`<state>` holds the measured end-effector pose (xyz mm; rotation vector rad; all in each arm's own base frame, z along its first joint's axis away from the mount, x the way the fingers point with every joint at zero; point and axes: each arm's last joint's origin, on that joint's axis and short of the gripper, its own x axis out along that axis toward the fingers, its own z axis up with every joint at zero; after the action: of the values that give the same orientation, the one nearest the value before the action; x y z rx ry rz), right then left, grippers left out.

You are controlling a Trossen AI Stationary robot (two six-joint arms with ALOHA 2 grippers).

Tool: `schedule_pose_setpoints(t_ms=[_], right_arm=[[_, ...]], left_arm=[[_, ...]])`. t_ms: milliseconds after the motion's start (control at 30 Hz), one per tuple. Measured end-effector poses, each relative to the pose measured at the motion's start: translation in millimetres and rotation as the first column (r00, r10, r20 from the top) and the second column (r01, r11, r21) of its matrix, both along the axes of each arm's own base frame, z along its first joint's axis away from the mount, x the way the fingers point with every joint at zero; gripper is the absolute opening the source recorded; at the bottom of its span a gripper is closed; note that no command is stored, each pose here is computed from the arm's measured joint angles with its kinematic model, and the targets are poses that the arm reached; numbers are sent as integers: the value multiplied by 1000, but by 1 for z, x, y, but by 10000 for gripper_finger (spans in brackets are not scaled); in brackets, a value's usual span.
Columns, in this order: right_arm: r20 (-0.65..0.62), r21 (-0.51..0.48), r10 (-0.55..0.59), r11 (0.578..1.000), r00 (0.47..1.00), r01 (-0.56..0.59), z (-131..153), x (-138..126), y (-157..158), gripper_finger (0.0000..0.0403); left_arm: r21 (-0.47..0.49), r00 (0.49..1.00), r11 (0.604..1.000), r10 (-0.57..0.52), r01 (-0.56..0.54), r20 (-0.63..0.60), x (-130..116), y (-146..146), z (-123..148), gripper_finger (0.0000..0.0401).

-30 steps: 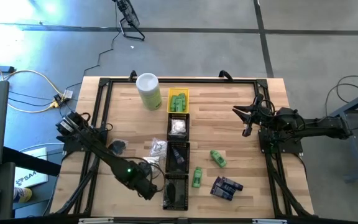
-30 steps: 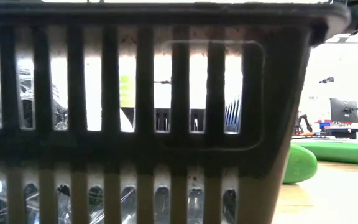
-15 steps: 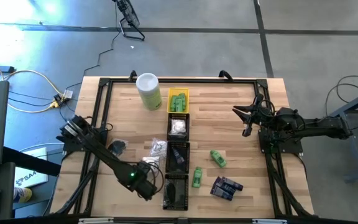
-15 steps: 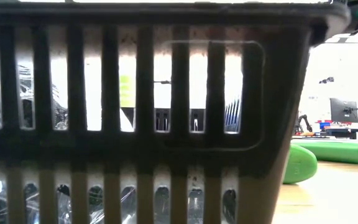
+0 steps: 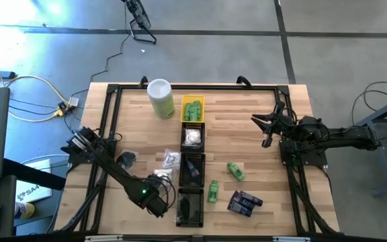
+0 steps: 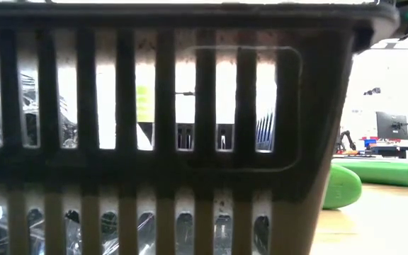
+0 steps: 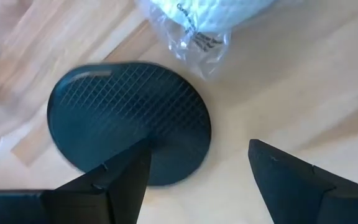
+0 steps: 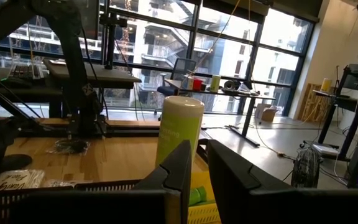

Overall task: Pick & Place Travel size toiletries
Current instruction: Put the right black hairbrush into the bottom black basket

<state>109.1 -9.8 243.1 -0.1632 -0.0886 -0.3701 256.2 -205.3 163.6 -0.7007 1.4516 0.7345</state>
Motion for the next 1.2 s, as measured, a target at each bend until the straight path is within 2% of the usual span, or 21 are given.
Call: schedule_pose_setpoints(t_ms=[267,767,867,1200], right_arm=[[-5,0,-3,1000,1000,3,-1,0,0,46],[-5,0,-1,1000,1000,1,-1,0,0,46],[-5,0,0,1000,1000,0,-1,0,0,46],[-5,0,0,1000,1000,0,-1,0,0,46]], left_arm=[[34,997,999,-16,19,-76,0,0,-17,262],[47,996,999,-14,19,-89,-1,1,-19,261],[48,996,999,-14,19,-91,-1,1,-20,246],[63,994,998,-10,17,-110,-3,2,-20,163]])
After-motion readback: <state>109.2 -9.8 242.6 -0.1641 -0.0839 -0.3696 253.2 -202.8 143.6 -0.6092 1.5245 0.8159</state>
